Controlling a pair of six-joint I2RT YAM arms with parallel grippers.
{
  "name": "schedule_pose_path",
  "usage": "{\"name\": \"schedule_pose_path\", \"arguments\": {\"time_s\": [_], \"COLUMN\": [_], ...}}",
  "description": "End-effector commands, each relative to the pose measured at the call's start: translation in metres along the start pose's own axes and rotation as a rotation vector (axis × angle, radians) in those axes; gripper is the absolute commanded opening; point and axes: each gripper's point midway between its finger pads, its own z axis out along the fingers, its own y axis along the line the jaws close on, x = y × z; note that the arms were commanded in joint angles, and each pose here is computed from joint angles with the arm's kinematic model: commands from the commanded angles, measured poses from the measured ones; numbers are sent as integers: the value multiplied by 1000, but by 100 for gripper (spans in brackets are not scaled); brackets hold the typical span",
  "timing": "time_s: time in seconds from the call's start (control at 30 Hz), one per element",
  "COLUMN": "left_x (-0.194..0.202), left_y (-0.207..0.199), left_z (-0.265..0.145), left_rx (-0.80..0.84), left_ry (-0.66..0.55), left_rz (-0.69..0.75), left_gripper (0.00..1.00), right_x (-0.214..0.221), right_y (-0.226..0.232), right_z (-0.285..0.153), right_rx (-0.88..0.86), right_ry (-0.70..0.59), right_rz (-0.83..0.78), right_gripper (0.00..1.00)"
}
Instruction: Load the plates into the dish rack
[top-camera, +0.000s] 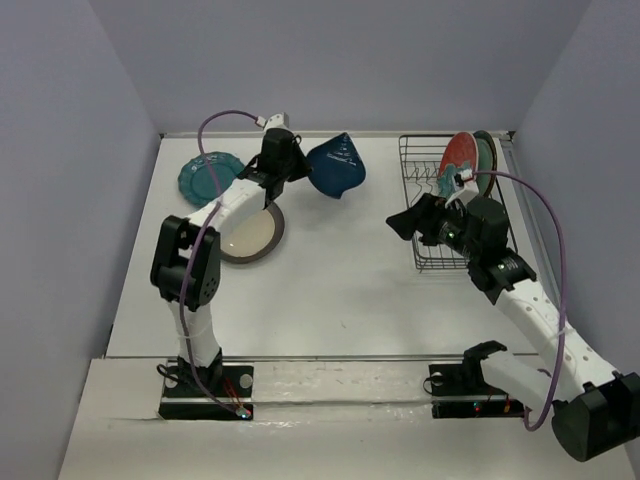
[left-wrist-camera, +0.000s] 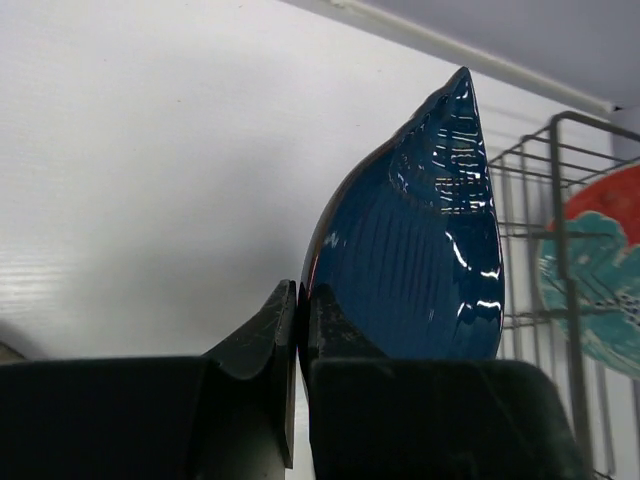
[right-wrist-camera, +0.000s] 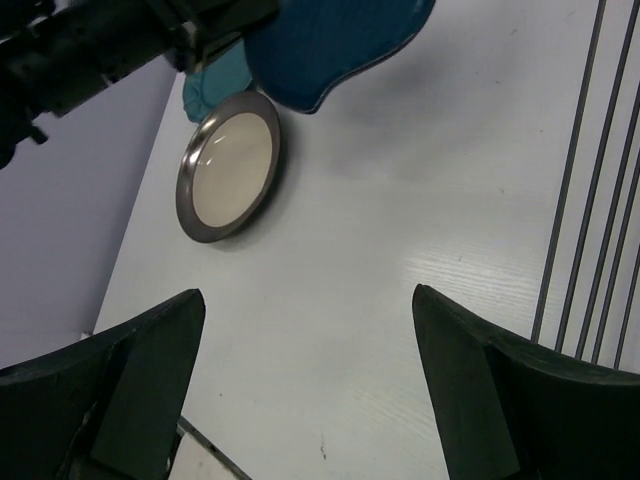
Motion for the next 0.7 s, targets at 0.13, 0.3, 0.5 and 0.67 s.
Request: {"name": "schedule_pose_path", "arguments": {"time_s": [0.13, 0.3, 0.5, 0.67], "left_x": [-79, -67, -52, -48], "left_y": [-92, -101, -117, -129], "left_z": [-139, -182, -199, -208], "left_rx": [400, 488, 550, 592], "left_ry": [-249, -270, -257, -262], "left_rz": [-142, -169, -160, -162], "left_gripper": [6, 6, 6, 6], "right_x": [-36, -45, -45, -40], "right_y": [33, 42, 58, 53], "right_z": [18, 33, 39, 39], "right_rx": [-89, -127, -227, -226], "right_ry": [-22, -11, 11, 0], "right_rz": [-9, 28, 19, 17], "right_gripper": [94, 95, 95, 95]}}
